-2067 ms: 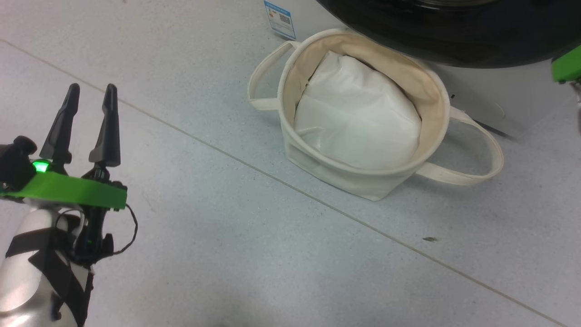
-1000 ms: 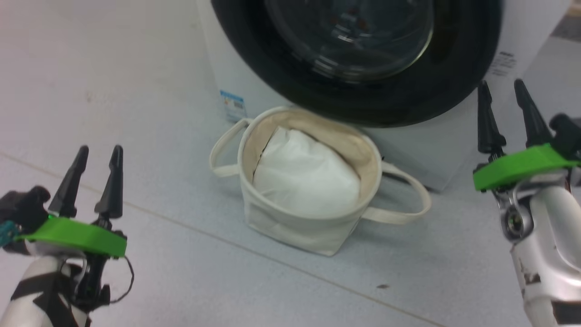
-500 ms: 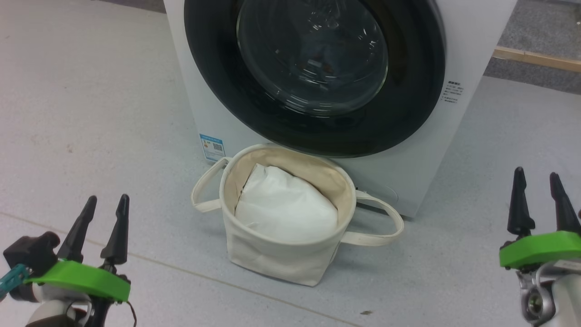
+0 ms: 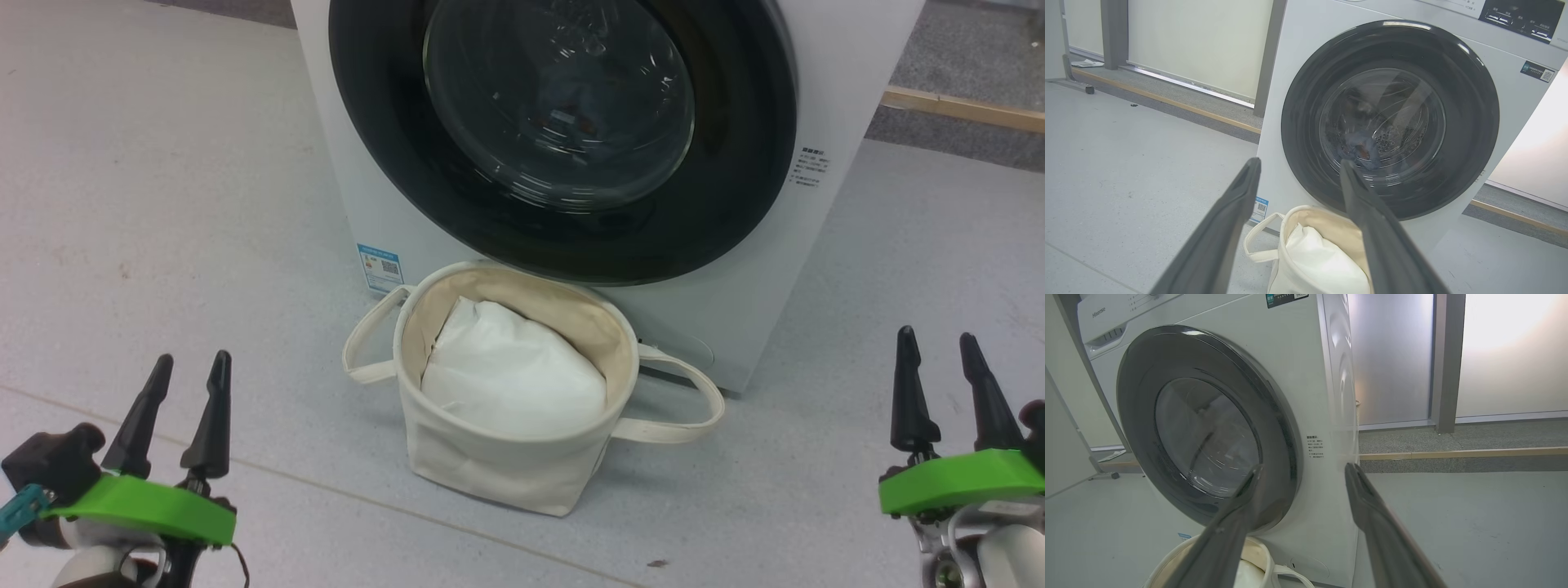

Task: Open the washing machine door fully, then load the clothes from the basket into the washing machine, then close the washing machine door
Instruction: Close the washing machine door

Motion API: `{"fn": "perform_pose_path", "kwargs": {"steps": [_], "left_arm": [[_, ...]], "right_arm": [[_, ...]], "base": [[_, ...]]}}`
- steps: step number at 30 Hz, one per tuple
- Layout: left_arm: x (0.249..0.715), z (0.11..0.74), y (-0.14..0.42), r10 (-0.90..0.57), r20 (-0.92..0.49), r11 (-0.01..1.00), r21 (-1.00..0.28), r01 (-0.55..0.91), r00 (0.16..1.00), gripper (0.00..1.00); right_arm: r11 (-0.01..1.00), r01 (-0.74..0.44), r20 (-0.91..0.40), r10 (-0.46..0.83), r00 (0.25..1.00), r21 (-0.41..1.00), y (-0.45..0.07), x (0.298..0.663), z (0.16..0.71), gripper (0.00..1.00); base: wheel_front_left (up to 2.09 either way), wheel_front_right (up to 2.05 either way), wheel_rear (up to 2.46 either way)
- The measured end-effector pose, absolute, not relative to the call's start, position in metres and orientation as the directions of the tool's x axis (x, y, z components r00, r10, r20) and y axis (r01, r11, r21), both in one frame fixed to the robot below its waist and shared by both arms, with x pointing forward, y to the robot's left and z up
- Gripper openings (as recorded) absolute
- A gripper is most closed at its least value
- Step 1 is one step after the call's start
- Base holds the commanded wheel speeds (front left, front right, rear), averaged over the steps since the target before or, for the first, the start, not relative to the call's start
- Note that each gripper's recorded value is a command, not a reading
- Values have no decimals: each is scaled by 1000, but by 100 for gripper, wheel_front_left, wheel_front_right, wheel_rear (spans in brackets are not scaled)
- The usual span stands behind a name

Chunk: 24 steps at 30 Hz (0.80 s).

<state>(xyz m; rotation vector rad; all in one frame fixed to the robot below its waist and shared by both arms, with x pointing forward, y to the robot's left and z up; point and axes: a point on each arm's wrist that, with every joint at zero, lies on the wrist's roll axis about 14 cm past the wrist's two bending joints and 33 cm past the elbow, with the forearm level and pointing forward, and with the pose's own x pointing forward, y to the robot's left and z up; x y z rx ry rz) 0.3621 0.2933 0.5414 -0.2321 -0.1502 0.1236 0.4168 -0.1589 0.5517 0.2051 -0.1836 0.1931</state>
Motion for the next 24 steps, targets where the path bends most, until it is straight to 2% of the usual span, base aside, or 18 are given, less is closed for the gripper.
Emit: {"fn": "perform_pose_path", "kwargs": {"steps": [24], "left_arm": [[358, 530, 294, 154, 97, 951, -284, -121, 983, 100]], "right_arm": [[950, -236, 164, 205, 965, 204, -147, 407, 539, 100]], "base": [[0, 0, 0]]}}
